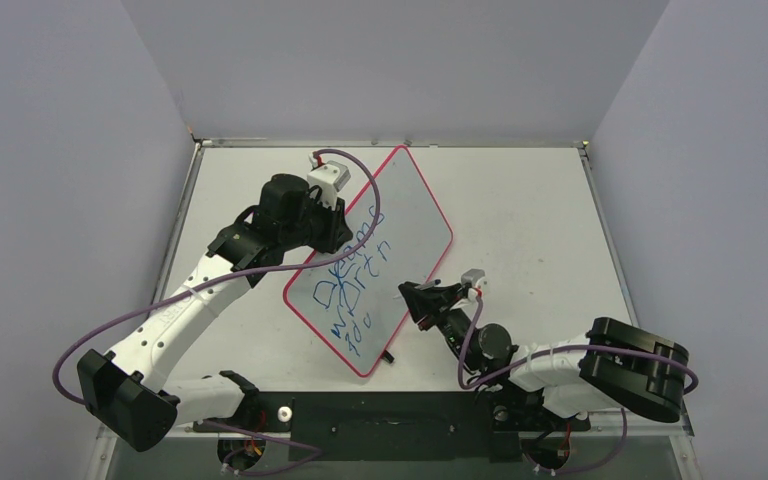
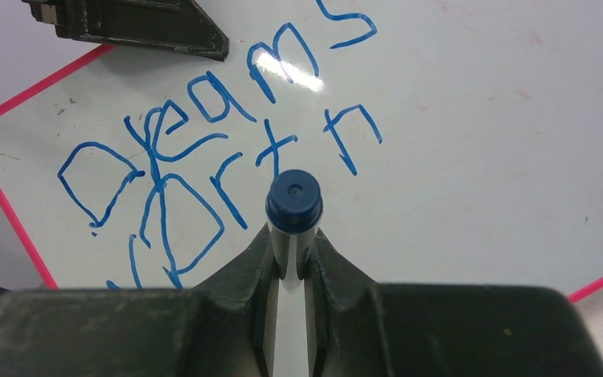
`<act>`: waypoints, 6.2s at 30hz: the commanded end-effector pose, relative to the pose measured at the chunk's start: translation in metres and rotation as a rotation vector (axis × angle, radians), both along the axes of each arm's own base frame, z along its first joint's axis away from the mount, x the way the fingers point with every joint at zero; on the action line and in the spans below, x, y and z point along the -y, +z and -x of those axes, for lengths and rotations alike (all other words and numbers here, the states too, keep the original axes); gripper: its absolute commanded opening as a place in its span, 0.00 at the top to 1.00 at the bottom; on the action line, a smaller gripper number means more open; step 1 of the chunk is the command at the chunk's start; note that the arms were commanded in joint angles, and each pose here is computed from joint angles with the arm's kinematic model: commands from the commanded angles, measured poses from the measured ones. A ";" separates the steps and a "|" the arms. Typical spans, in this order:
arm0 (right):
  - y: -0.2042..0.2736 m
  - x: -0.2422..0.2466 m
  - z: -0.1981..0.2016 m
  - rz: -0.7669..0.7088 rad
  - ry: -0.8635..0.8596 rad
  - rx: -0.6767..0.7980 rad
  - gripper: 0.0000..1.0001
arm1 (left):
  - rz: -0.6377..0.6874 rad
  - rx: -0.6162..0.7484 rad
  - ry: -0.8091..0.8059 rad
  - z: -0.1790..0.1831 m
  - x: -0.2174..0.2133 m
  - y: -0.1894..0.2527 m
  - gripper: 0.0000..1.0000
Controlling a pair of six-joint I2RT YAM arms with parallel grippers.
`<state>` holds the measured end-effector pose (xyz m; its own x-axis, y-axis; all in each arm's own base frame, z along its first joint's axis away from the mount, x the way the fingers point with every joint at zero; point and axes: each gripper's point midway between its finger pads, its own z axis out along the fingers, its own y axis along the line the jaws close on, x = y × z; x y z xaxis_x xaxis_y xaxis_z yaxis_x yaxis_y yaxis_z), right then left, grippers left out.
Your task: Write a sentence on the whiteboard
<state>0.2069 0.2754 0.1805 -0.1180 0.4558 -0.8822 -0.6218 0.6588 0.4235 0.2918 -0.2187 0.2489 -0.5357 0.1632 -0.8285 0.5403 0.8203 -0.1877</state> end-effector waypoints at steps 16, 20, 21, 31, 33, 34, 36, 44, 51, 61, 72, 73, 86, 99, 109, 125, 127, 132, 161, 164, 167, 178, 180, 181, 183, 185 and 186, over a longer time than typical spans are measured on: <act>0.024 -0.022 -0.002 -0.018 0.050 0.046 1.00 | -0.050 0.182 0.064 -0.030 -0.016 0.027 1.00; 0.024 -0.025 -0.003 -0.005 0.053 0.050 1.00 | -0.050 0.182 0.064 -0.030 -0.016 0.027 1.00; 0.024 -0.025 -0.003 -0.002 0.054 0.050 1.00 | -0.051 0.182 0.064 -0.030 -0.016 0.027 1.00; 0.020 -0.033 -0.004 0.022 0.061 0.044 1.00 | -0.040 0.173 0.041 -0.027 -0.012 0.026 1.00; 0.021 -0.034 -0.005 0.022 0.061 0.044 1.00 | -0.040 0.173 0.041 -0.027 -0.012 0.026 1.00; 0.021 -0.034 -0.005 0.024 0.060 0.044 1.00 | -0.039 0.175 0.040 -0.027 -0.012 0.027 1.00; 0.019 -0.034 -0.005 0.028 0.061 0.042 1.00 | -0.040 0.174 0.041 -0.027 -0.012 0.026 1.00; 0.015 -0.035 -0.006 0.040 0.055 0.033 1.00 | -0.040 0.172 0.039 -0.027 -0.011 0.026 1.00; 0.014 -0.040 -0.006 0.046 0.067 0.030 1.00 | -0.039 0.173 0.040 -0.027 -0.012 0.026 1.00; 0.012 -0.043 -0.008 0.051 0.068 0.026 1.00 | -0.039 0.173 0.039 -0.027 -0.012 0.026 1.00; 0.013 -0.045 -0.009 0.051 0.068 0.027 1.00 | -0.039 0.173 0.039 -0.027 -0.012 0.026 1.00; 0.012 -0.046 -0.008 0.053 0.070 0.027 1.00 | -0.039 0.173 0.038 -0.027 -0.012 0.026 1.00; 0.007 -0.058 -0.009 0.054 0.093 0.010 1.00 | -0.037 0.177 0.039 -0.026 -0.012 0.028 1.00; -0.012 -0.071 0.011 0.056 0.143 -0.031 1.00 | -0.036 0.178 0.039 -0.026 -0.012 0.028 1.00; -0.037 -0.057 0.007 0.081 0.073 -0.092 1.00 | -0.035 0.177 0.040 -0.026 -0.012 0.028 1.00; -0.049 -0.033 -0.021 0.088 -0.045 -0.133 1.00 | -0.037 0.174 0.038 -0.027 -0.011 0.026 1.00; -0.053 -0.034 -0.020 0.097 -0.032 -0.139 1.00 | -0.036 0.174 0.039 -0.027 -0.011 0.027 1.00; -0.059 -0.036 -0.016 0.096 -0.009 -0.160 1.00 | -0.034 0.177 0.038 -0.027 -0.011 0.028 1.00; -0.018 -0.042 0.017 0.045 0.064 -0.069 1.00 | -0.031 0.183 0.041 -0.025 -0.013 0.031 1.00; -0.006 -0.036 0.013 0.042 0.043 -0.044 1.00 | -0.031 0.182 0.040 -0.026 -0.012 0.030 1.00; -0.003 -0.031 0.006 0.054 0.017 -0.034 1.00 | -0.030 0.183 0.041 -0.025 -0.013 0.030 1.00; -0.002 -0.022 -0.018 0.072 -0.046 -0.026 1.00 | -0.032 0.184 0.044 -0.026 -0.013 0.030 1.00; -0.002 -0.022 -0.021 0.072 -0.050 -0.027 1.00 | -0.031 0.186 0.044 -0.026 -0.013 0.031 1.00; -0.002 -0.022 -0.022 0.071 -0.050 -0.027 1.00 | -0.031 0.186 0.043 -0.025 -0.013 0.031 1.00; -0.003 -0.023 -0.024 0.074 -0.053 -0.030 1.00 | -0.031 0.186 0.043 -0.025 -0.013 0.031 1.00; -0.002 -0.024 -0.027 0.072 -0.054 -0.031 1.00 | -0.030 0.187 0.043 -0.025 -0.013 0.032 1.00; -0.002 -0.024 -0.028 0.070 -0.056 -0.031 1.00 | -0.030 0.186 0.042 -0.025 -0.013 0.032 1.00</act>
<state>0.2292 0.2916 0.1620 -0.1413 0.3620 -0.9214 -0.5535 0.7428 0.3767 0.2939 -0.2159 0.2485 -0.5378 0.1582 -0.8281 0.5339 0.8241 -0.1893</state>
